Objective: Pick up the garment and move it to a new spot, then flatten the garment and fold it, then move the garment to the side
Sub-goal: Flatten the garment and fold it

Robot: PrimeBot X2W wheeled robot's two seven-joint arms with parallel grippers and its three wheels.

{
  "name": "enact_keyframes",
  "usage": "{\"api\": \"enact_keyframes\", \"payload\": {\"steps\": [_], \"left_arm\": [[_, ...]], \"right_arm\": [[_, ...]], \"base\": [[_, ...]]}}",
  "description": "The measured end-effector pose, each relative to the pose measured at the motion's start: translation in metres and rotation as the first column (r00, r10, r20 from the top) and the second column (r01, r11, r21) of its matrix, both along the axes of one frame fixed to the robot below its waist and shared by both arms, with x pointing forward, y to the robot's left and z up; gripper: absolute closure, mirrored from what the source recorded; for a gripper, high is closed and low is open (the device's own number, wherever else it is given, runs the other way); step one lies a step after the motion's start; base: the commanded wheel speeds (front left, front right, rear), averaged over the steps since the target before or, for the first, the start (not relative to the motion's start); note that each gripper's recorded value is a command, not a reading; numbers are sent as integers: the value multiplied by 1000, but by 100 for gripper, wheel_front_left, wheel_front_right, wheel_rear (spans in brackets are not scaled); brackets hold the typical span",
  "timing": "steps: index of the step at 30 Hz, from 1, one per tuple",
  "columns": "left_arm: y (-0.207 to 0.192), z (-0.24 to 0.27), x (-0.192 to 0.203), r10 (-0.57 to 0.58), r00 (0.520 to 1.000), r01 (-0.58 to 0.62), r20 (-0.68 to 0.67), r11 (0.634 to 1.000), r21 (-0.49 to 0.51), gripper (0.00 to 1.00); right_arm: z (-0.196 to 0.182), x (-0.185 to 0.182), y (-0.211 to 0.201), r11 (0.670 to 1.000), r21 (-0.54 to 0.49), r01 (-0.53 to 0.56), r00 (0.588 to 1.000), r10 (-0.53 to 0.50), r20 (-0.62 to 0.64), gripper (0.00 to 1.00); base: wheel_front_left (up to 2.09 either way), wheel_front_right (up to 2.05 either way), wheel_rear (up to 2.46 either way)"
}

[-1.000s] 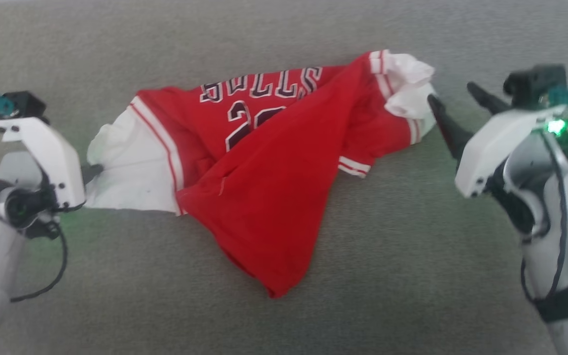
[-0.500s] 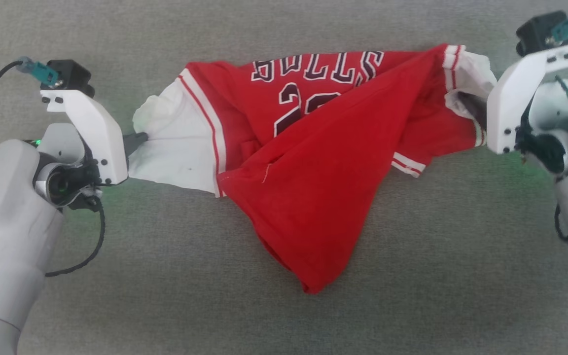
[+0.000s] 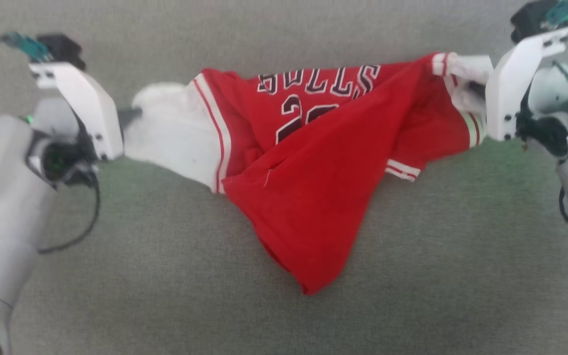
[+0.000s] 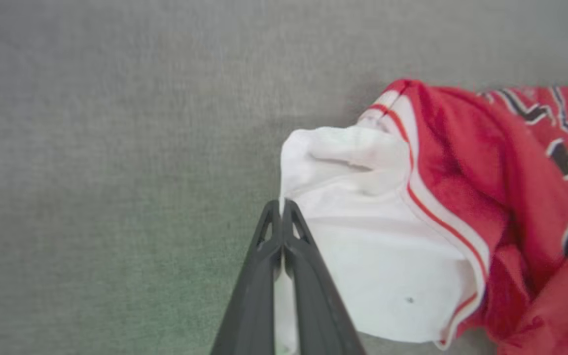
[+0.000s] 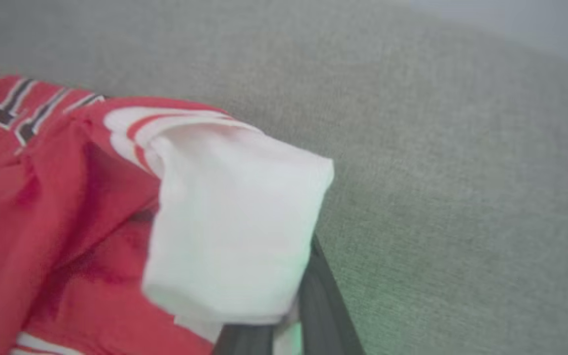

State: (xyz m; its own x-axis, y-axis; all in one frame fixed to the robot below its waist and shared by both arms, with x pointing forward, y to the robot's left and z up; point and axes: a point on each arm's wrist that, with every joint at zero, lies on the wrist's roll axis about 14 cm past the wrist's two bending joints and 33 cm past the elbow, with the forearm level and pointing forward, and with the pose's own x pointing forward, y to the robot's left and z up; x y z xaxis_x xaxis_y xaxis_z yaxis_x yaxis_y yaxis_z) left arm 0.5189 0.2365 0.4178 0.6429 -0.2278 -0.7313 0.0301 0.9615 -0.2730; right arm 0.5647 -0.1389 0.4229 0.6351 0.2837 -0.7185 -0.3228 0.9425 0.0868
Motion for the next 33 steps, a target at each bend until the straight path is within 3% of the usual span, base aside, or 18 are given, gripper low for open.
{"api": "enact_keyframes", "payload": {"steps": [6, 10, 17, 22, 28, 33], "left_arm": [[1, 82, 27, -31, 978, 24, 208, 999, 38, 100], [0, 140, 36, -65, 937, 39, 343, 996, 84, 100], [-7, 224, 34, -112, 846, 48, 521, 990, 133, 100], [-13, 281, 29, -142, 751, 42, 645, 985, 168, 100], [-18, 313, 23, -176, 677, 36, 715, 978, 206, 100], [-26, 349, 14, -202, 569, 29, 798, 974, 226, 100]], "right_arm": [[71, 5, -1, 999, 29, -20, 987, 15, 158, 100], [127, 6, -5, 999, 41, -32, 953, 19, 302, 100], [215, -4, -12, 997, 57, -50, 851, 12, 525, 100], [270, -14, -14, 996, 49, -68, 749, 19, 662, 100], [300, -22, -15, 996, 45, -77, 675, 19, 738, 100], [321, -31, -18, 996, 31, -78, 613, 24, 789, 100]], "base": [[0, 0, 0], [0, 0, 0], [0, 0, 0], [0, 0, 0], [0, 0, 0], [0, 0, 0]]}}
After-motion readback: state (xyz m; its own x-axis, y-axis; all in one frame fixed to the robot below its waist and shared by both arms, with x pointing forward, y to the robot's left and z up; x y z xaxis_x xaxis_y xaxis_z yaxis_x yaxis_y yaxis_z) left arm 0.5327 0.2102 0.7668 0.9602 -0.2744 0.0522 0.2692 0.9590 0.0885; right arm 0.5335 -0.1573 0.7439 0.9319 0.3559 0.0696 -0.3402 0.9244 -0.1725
